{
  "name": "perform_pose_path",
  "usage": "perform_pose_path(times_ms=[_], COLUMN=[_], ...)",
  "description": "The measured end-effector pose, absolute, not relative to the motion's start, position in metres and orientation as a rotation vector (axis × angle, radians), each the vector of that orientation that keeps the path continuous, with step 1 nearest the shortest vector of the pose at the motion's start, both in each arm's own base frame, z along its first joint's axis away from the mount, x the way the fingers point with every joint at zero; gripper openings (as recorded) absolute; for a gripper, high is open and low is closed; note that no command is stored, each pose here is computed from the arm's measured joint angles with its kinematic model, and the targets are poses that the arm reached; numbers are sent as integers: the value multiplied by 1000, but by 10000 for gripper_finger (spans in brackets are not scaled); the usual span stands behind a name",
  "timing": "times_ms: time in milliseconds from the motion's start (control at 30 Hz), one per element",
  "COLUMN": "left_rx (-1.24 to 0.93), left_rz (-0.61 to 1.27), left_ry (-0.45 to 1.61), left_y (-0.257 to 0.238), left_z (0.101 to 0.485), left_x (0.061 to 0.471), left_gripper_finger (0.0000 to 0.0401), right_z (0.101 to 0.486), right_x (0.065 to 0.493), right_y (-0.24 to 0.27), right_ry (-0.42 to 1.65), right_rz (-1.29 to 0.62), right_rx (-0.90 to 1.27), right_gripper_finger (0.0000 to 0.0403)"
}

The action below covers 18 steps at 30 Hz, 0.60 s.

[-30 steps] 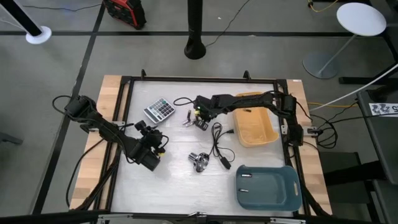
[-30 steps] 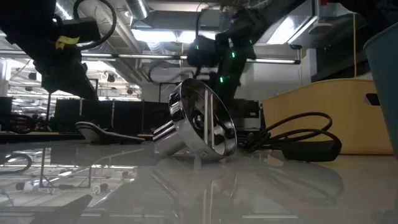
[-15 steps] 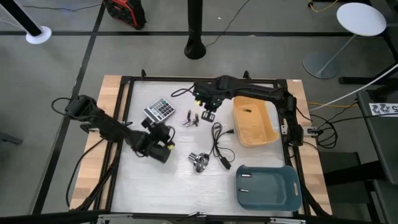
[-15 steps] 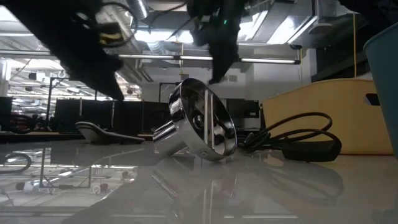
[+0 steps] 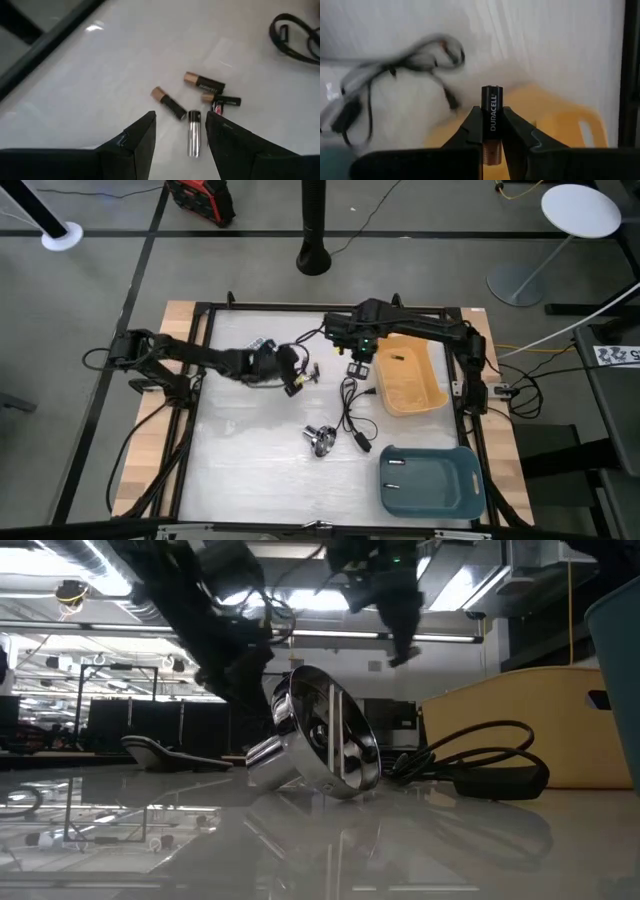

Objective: Sort batteries
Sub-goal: Put the black battery into the yellow bin

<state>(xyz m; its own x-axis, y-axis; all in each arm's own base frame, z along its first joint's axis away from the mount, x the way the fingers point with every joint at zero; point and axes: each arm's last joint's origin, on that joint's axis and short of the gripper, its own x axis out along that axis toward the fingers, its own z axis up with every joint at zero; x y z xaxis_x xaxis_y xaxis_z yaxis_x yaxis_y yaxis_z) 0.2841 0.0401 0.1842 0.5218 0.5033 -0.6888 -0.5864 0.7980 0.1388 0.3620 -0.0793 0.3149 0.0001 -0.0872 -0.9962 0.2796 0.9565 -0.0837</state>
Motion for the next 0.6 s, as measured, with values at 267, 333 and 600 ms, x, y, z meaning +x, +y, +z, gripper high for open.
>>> perform_pose_path(times_ms=[267,333,600], left_rx=[-213,-204,-147], left_rz=[452,387,349], left_ry=[903,935,993], left_y=[76,78,85], left_z=[169,164,144], left_x=[282,282,287], left_gripper_finger=[164,164,164], right_z=[320,322,302], right_x=[299,280,225], right_y=[-66,-61,-40], right_ry=[1585,1580,1441], right_rz=[-356,-385,-426], right_rx=[220,236,272], right_gripper_finger=[35,35,35])
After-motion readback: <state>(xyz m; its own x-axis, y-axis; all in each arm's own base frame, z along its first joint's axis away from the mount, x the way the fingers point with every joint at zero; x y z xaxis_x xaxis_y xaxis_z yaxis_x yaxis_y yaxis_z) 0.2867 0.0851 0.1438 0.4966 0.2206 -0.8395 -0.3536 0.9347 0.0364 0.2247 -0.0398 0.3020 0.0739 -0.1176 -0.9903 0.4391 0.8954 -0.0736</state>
